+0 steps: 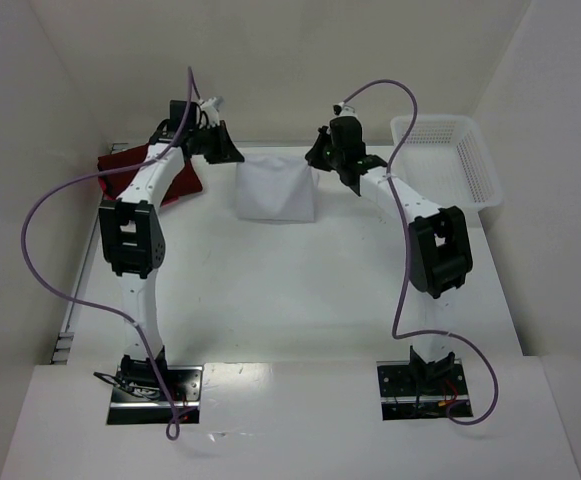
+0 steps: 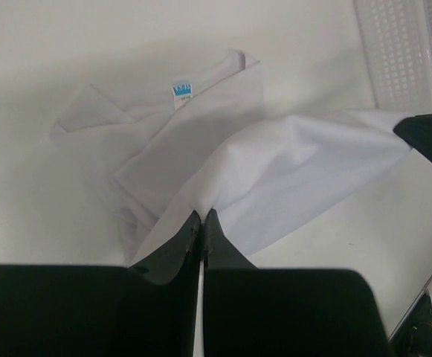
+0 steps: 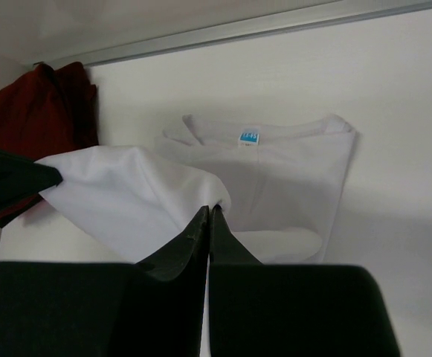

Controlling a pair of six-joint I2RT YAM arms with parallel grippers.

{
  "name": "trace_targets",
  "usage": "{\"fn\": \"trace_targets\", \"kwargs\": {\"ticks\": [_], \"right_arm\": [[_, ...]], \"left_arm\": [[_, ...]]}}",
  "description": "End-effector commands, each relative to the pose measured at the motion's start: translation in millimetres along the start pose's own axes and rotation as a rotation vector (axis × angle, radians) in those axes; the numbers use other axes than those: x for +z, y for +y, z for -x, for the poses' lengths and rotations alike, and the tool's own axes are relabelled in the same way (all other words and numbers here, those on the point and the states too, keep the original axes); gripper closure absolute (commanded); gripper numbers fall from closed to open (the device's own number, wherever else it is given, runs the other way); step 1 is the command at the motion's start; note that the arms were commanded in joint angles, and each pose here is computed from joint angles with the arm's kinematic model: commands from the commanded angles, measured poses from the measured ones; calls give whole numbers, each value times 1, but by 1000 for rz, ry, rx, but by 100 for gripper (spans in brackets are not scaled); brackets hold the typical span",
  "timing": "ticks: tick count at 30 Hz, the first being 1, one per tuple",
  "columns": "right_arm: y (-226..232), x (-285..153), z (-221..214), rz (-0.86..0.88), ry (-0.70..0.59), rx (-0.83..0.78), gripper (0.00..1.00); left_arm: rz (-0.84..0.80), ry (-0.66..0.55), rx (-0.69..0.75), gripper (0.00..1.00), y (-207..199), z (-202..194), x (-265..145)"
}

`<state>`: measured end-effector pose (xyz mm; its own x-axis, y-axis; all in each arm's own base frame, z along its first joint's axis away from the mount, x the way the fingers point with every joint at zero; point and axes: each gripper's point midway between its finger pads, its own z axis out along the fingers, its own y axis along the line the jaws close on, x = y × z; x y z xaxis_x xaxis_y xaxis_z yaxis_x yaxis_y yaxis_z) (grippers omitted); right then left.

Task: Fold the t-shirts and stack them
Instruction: Fold the long partially folded tshirt into a neat square

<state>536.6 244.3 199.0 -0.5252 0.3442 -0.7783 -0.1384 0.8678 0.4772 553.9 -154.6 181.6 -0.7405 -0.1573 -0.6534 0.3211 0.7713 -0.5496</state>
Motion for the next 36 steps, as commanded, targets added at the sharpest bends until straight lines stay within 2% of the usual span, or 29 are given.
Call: {"fn": "trace_targets", "kwargs": {"ticks": [1,9,10,12,14,16,18,19,20,21,23,25,28,29,33,36], "right_arm": [[-7,9,34,-13,-84,-8,100],[-39,47,46,-53,-95,-3,100],[-42,51,47,-50,-92,-5,100],[-47,64,42,-55,-71,-2,99],[-51,75,34,-58,-42,-13,95],[-60,90,20,-72,-8,-17,89],[-60,96,19,-64,-3,-21,82],[-65,101,10,-75,18,-19,78],[-68,105,5,-81,28,-19,74],[-69,106,5,-81,28,-19,71],[-72,106,2,-95,33,-9,60],[-77,106,-2,-118,38,-9,56],[-80,97,0,-145,33,0,35],[-81,90,-1,-155,36,0,31],[-83,65,-13,-152,31,40,27],[-78,50,-29,-104,58,62,25]], "left_arm": [[-29,-18,20,100,1,17,8],[-29,-60,41,100,14,56,34],[-16,-37,4,100,28,46,45],[-18,-69,-8,100,28,54,48],[27,-60,-19,97,44,46,57],[63,-55,-13,81,55,42,61],[73,-35,-31,70,64,34,65],[87,-15,-49,54,72,26,68],[94,-4,-50,30,75,22,69],[96,3,-49,15,77,20,70],[115,-7,-53,2,84,22,67],[131,-36,-28,0,83,32,62],[143,-43,-26,0,81,35,58],[142,-48,-22,0,78,39,54],[162,-13,-17,0,71,35,40],[226,68,-1,0,76,14,38]]}}
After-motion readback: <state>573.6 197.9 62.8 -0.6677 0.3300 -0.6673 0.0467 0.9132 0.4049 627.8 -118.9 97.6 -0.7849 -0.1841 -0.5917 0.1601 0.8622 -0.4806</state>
